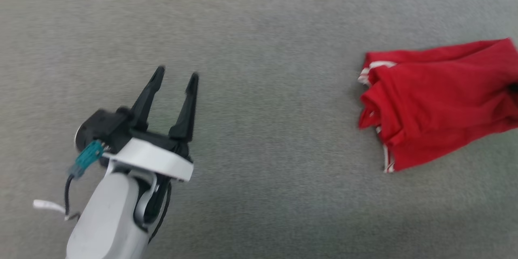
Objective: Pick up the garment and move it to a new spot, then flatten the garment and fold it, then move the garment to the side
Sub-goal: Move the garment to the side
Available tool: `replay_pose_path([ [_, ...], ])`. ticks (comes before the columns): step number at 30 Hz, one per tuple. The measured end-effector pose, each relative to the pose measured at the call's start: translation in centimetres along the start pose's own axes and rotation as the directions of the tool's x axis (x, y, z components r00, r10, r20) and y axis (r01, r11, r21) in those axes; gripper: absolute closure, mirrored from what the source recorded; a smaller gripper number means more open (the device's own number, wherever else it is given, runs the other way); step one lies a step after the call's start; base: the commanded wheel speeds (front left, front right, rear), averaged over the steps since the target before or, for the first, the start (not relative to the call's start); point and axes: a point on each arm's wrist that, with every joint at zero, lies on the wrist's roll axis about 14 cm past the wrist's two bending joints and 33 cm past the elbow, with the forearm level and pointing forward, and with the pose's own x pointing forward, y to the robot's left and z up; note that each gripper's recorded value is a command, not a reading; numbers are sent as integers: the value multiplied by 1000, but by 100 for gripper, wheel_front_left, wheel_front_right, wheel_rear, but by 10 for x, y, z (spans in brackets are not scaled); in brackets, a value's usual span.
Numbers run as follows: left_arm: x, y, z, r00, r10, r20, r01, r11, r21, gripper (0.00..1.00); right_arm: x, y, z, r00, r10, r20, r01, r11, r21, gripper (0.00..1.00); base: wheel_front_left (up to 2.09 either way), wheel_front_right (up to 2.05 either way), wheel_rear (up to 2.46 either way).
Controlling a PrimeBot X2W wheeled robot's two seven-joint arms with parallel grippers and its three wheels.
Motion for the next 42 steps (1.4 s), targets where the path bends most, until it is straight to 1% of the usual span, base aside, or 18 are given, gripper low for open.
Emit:
replay_pose_path([
  [4, 27, -24, -4, 996, -93, 2, 94, 996, -11, 0, -11, -33, 3, 995, -92, 45, 92, 996, 5, 100, 0, 0, 0],
  [8, 51, -48, -10, 982, -187, -1, 187, 982, -11, 0, -22, -68, 3, 978, -190, 88, 189, 982, 21, 100, 0, 0, 0],
  [11, 64, -67, -16, 967, -253, -8, 253, 967, -16, 0, -31, -93, 4, 957, -265, 119, 265, 964, 20, 100, 0, 0, 0],
  [18, 87, -103, -32, 931, -365, -16, 363, 930, -48, 0, -49, -143, 14, 889, -416, 193, 425, 905, -6, 100, 0, 0, 0],
  [23, 95, -122, -44, 906, -421, -27, 419, 905, -69, 0, -53, -163, 22, 844, -480, 238, 504, 862, -49, 100, 0, 0, 0],
  [28, 98, -129, -55, 894, -446, -42, 442, 893, -79, 0, -47, -173, 19, 820, -519, 241, 551, 829, -92, 100, 0, 0, 0],
  [31, 99, -130, -57, 892, -449, -47, 445, 892, -85, 0, -37, -172, 16, 819, -523, 236, 555, 826, -94, 100, 0, 0, 0],
  [33, 100, -126, -57, 895, -443, -48, 439, 895, -80, 0, -22, -166, 9, 831, -514, 213, 538, 840, -74, 100, 0, 0, 0],
  [34, 100, -125, -56, 896, -440, -49, 436, 896, -77, 0, -19, -164, 8, 833, -513, 210, 535, 842, -65, 84, 0, 0, 0],
  [35, 100, -123, -56, 898, -436, -49, 433, 899, -74, 0, -17, -164, 7, 834, -514, 202, 535, 843, -64, 66, 0, 0, 0],
  [36, 100, -120, -55, 901, -432, -48, 429, 901, -69, 0, -15, -162, 7, 836, -511, 198, 532, 844, -66, 55, 0, 0, 0],
  [37, 100, -118, -53, 903, -428, -46, 424, 903, -65, 0, -14, -162, 7, 836, -511, 200, 530, 846, -55, 33, 0, 0, 0],
  [38, 100, -116, -51, 905, -422, -44, 419, 906, -61, 0, -14, -161, 7, 836, -510, 201, 529, 847, -48, 0, 0, 0, 0],
  [42, 98, -105, -45, 919, -393, -37, 392, 919, -50, 0, -17, -160, 12, 834, -509, 213, 527, 849, -34, 0, 0, 0, 0],
])
